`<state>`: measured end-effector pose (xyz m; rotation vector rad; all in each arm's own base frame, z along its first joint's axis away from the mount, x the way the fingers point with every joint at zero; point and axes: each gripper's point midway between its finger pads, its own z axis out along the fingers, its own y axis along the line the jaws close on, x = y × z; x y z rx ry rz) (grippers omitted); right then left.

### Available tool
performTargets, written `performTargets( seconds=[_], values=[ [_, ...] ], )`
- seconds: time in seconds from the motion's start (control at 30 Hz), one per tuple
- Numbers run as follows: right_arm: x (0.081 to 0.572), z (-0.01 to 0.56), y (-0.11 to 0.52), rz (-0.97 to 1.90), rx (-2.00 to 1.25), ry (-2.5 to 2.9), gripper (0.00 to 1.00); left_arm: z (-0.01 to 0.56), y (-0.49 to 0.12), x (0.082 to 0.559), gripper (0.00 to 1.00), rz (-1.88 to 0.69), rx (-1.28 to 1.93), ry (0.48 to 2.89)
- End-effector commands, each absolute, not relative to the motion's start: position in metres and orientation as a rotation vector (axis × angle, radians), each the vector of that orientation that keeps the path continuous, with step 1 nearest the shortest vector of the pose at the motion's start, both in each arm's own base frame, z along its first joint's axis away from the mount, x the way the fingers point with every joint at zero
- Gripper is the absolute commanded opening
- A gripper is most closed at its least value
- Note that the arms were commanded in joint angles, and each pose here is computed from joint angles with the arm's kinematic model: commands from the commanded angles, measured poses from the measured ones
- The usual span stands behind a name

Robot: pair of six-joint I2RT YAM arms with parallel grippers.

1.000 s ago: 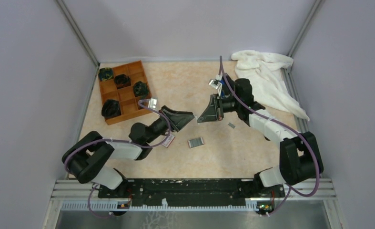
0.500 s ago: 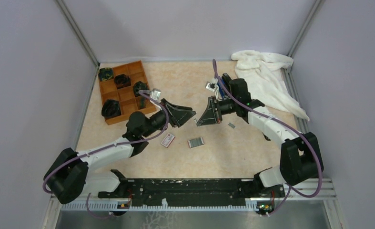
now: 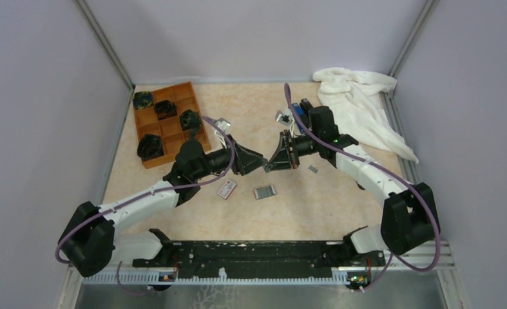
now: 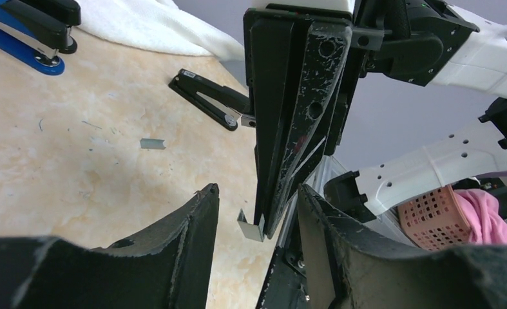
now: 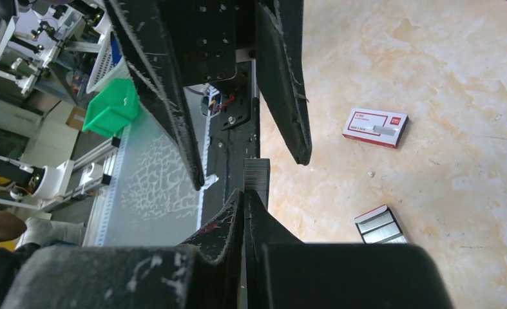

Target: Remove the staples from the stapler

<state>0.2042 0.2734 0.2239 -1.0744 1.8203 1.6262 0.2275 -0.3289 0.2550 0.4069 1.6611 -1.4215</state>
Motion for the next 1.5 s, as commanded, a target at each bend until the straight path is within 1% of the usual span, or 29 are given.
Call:
performTargets(
  seconds=[0.0, 0.17, 0.57, 0.67, 0.77, 0.83, 1.03, 1.07, 1.2, 1.27, 1.33, 1.47],
  values=[
    [0.203, 0.253, 0.274, 1.565, -1.152, 1.666, 0.00, 0.262, -0.330, 0.216, 0.53, -1.502, 0.472, 1.639],
    [0.203, 0.253, 0.274, 1.559, -1.152, 1.666, 0.00, 0.262, -0.332, 0.212, 0.46, -1.562, 0.496, 1.630],
    [0.205, 0.251, 0.274, 1.541, -1.147, 1.676, 0.00, 0.257, -0.331, 0.216, 0.38, -1.551, 0.484, 1.651],
    [0.205, 0.251, 0.274, 1.539, -1.149, 1.674, 0.00, 0.256, -0.332, 0.217, 0.31, -1.546, 0.483, 1.660],
    [0.205, 0.251, 0.274, 1.539, -1.148, 1.674, 0.00, 0.255, -0.332, 0.218, 0.29, -1.541, 0.483, 1.667],
    [0.205, 0.251, 0.274, 1.540, -1.148, 1.675, 0.00, 0.253, -0.332, 0.219, 0.26, -1.533, 0.485, 1.674],
    [0.205, 0.251, 0.274, 1.546, -1.146, 1.682, 0.00, 0.252, -0.332, 0.219, 0.13, -1.525, 0.485, 1.670],
    [0.205, 0.250, 0.274, 1.547, -1.146, 1.688, 0.02, 0.252, -0.331, 0.220, 0.12, -1.521, 0.477, 1.667],
    [0.207, 0.247, 0.271, 1.501, -1.159, 1.710, 0.29, 0.246, -0.325, 0.222, 0.11, -1.490, 0.433, 1.676],
    [0.210, 0.244, 0.267, 1.448, -1.170, 1.723, 0.37, 0.238, -0.321, 0.223, 0.11, -1.469, 0.405, 1.706],
    [0.217, 0.242, 0.259, 1.370, -1.193, 1.723, 0.40, 0.227, -0.316, 0.224, 0.11, -1.436, 0.378, 1.759],
    [0.240, 0.243, 0.241, 1.231, -1.116, 1.785, 0.40, 0.196, -0.306, 0.224, 0.11, -1.344, 0.300, 1.948]
  ],
)
